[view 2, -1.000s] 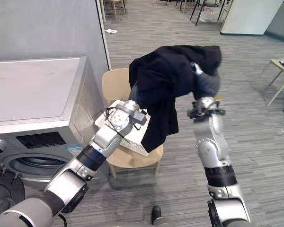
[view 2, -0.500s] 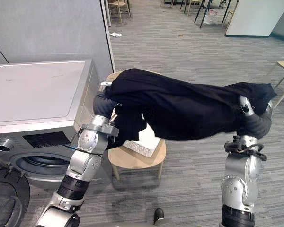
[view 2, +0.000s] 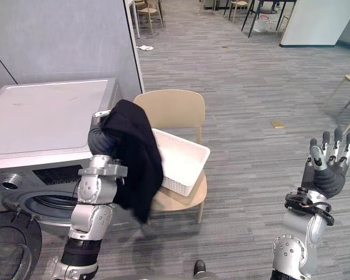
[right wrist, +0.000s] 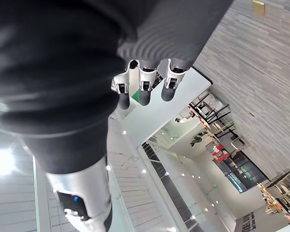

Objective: Pick up the laundry basket with both hands and put the clothes into the washing machine.

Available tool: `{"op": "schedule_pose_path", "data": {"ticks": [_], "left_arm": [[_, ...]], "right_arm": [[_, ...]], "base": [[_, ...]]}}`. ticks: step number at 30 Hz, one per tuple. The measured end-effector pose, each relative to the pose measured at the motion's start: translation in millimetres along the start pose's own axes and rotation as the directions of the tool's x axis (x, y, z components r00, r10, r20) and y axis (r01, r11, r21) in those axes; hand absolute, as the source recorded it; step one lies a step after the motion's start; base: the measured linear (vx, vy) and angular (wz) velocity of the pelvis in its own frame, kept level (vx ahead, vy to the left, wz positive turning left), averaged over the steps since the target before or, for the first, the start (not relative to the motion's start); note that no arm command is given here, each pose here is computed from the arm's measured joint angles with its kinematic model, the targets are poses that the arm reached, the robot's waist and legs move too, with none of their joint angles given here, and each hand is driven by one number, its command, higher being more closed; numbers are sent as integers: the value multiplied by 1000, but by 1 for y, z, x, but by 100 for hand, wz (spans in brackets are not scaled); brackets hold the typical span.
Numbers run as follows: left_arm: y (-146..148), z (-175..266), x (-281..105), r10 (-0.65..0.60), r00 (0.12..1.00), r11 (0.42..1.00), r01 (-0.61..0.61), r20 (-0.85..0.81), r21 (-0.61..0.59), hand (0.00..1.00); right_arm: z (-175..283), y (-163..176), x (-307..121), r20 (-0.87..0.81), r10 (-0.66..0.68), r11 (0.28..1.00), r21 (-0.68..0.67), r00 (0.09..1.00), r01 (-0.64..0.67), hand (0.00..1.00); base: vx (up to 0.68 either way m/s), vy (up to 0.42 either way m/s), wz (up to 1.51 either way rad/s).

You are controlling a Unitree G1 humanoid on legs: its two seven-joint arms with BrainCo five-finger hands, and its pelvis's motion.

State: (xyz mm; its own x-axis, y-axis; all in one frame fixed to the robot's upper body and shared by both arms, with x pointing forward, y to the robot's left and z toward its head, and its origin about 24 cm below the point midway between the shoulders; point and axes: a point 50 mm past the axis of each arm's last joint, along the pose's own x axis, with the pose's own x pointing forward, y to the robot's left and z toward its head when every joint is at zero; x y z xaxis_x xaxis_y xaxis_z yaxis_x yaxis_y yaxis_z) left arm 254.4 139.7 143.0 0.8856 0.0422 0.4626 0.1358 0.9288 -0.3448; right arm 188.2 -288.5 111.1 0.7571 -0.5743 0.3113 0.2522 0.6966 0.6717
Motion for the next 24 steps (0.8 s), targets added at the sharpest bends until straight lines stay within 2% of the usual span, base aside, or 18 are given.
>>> {"op": "schedule_pose_path", "data": {"ticks": [7,13,19,24], "left_arm": [[23,24,-43,108,994,992,-106,35,-65,100],[43,43,-76,234,971,971,-232,54,-50,100],[69,56,-102,385,921,923,-385,61,-3,100],[75,55,-111,454,890,891,-454,42,-6,100]], "right_arm": [[-12,-18,-26,-63,-115,993,15,991,116,0],[-27,-25,-49,-152,-167,985,25,974,172,0],[-42,-24,-63,-239,-151,984,54,959,168,0],[-68,2,-57,-320,-31,985,151,947,84,0]], "base": [[7,0,20],[-5,4,34],[28,-19,87],[-35,-2,51]]}}
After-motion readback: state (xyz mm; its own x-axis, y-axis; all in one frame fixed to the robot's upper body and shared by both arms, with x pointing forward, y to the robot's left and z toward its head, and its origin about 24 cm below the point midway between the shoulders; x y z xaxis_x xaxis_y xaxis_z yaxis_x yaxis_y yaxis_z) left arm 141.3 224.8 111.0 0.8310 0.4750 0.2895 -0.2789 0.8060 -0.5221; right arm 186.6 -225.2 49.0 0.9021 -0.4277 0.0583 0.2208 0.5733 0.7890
